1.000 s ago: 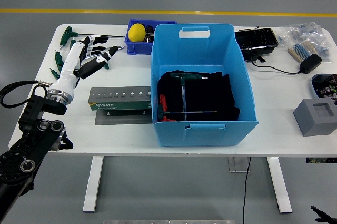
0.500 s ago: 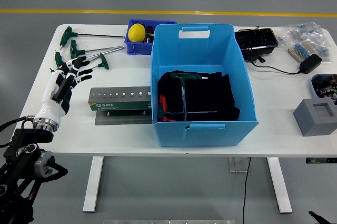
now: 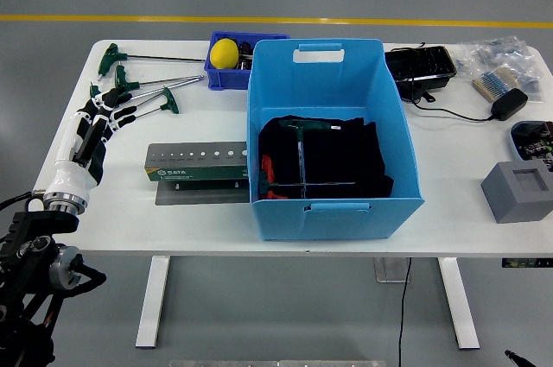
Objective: Lift tool from toolbox,place it in box,lift tool from toolbox,place it in box
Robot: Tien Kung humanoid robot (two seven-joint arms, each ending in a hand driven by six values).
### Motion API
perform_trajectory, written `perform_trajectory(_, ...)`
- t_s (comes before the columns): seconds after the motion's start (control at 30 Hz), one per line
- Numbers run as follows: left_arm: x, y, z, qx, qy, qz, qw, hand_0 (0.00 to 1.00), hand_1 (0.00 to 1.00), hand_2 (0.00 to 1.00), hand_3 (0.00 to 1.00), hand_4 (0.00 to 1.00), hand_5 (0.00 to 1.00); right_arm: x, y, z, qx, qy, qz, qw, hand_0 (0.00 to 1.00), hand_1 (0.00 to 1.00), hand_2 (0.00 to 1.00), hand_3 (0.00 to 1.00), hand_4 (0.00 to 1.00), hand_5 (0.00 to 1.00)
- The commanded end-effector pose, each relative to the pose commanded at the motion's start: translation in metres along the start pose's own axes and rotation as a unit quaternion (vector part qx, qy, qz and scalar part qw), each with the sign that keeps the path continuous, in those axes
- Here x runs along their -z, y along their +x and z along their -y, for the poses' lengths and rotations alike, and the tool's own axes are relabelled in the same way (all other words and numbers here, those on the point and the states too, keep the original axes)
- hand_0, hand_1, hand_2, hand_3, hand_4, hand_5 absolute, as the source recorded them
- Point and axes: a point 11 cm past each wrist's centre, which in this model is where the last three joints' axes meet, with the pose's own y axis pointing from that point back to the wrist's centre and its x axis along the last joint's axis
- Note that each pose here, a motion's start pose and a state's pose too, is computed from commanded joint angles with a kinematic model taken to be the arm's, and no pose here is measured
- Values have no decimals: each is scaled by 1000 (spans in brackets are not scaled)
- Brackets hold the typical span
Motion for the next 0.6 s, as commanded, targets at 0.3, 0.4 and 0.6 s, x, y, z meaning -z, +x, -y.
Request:
perform_trajectory(0.3, -17, 2, 3, 11, 9, 24, 1000, 698, 726, 778, 722, 912, 742, 3, 0, 0, 0, 3, 3, 1000, 618, 599, 673, 564, 819, 680)
perform_trajectory(0.4, -20, 3, 4, 5, 13, 21, 1000, 702, 729, 779, 726, 912, 750, 3, 1, 0, 0, 3, 3, 1000, 618, 599, 673, 564, 818, 681)
perform_trajectory(0.6, -24, 6, 3, -6, 14, 21, 1000, 705, 738, 790, 738, 910, 748, 1, 2, 0, -1, 1, 7, 1000, 619, 599, 673, 564, 818, 681)
